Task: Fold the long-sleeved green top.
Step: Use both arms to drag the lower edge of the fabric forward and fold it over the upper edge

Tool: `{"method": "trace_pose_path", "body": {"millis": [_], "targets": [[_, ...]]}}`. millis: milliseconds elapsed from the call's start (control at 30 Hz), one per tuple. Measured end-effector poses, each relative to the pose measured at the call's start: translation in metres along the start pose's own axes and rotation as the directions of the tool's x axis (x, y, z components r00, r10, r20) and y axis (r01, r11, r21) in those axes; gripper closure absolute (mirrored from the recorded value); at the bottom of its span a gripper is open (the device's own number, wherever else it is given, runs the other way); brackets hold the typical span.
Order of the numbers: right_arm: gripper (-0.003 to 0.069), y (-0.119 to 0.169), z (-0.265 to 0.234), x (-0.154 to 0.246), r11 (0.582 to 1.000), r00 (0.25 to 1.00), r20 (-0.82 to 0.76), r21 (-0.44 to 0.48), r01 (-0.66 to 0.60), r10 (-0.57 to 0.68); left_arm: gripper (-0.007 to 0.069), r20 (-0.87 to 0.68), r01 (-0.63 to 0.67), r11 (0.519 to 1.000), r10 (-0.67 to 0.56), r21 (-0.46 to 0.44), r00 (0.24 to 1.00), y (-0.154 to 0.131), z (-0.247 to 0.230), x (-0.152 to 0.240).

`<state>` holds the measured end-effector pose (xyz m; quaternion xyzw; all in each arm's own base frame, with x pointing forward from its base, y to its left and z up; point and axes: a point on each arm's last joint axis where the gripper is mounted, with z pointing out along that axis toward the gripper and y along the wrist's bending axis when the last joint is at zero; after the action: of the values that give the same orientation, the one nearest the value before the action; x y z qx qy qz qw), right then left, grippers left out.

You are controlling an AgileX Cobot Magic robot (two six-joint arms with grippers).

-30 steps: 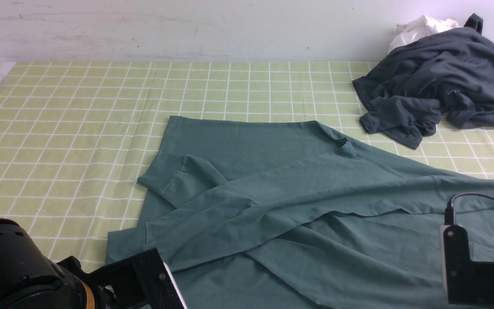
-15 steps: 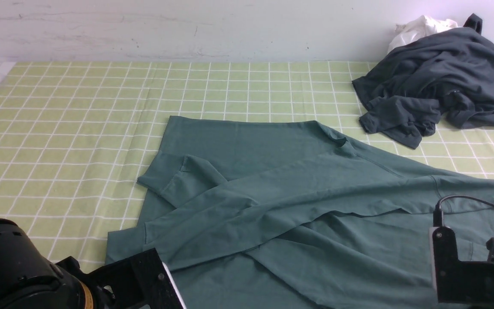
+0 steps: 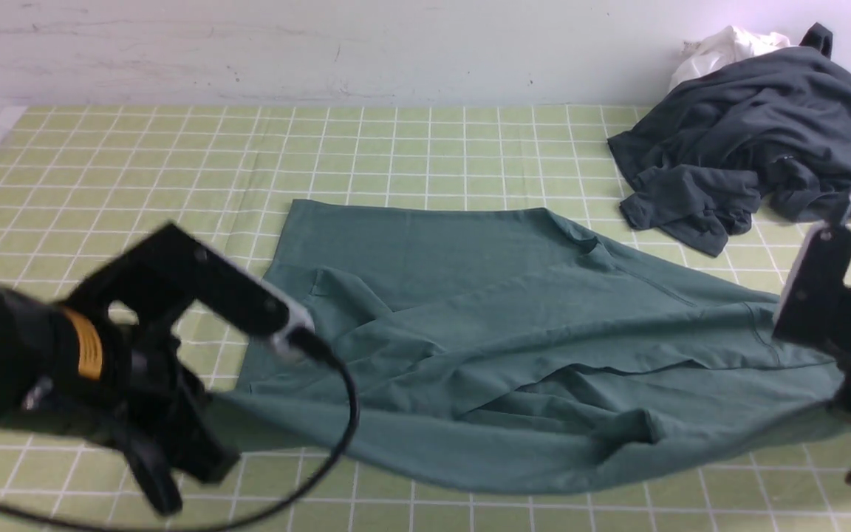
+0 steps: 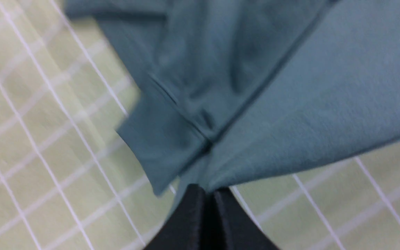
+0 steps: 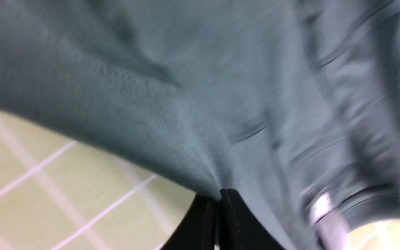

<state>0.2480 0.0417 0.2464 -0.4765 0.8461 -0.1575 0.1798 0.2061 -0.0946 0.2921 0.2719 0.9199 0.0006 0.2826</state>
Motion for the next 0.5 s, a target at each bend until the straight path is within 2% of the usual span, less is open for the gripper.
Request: {"method": "trace_pose_path", "body": {"millis": [33, 100, 233, 367, 500], "targets": [[0.0661, 0.0, 0.0, 0.0, 1.0, 1.0, 0.0, 0.0, 0.0, 0.0, 0.0625, 0.014, 0.006, 1.0, -0.006, -0.004, 1.0, 0.002, -0.001, -0.004], [0.0661, -0.018, 0.008, -0.017, 0.999, 0.998, 0.064, 0.046, -0.017, 0.014, 0.0625, 0.083, 0.058, 0.998, -0.055, -0.036, 0.995, 0.019, 0.006, -0.031], [0.0662, -0.046, 0.033, -0.036, 0.996, 0.995, 0.091, 0.072, -0.044, 0.037, 0.0625, 0.134, 0.124, 0.99, -0.115, -0.062, 0.984, 0.045, 0.027, -0.066], [0.0662, -0.075, 0.06, -0.049, 0.991, 0.99, 0.097, 0.084, -0.107, 0.099, 0.0625, 0.114, 0.142, 0.986, -0.131, -0.087, 0.985, 0.067, 0.064, -0.096], [0.0662, -0.097, 0.085, -0.055, 0.98, 0.981, 0.08, 0.074, -0.185, 0.179, 0.0625, -0.002, 0.142, 0.985, -0.143, -0.098, 0.99, 0.083, 0.101, -0.108]]}}
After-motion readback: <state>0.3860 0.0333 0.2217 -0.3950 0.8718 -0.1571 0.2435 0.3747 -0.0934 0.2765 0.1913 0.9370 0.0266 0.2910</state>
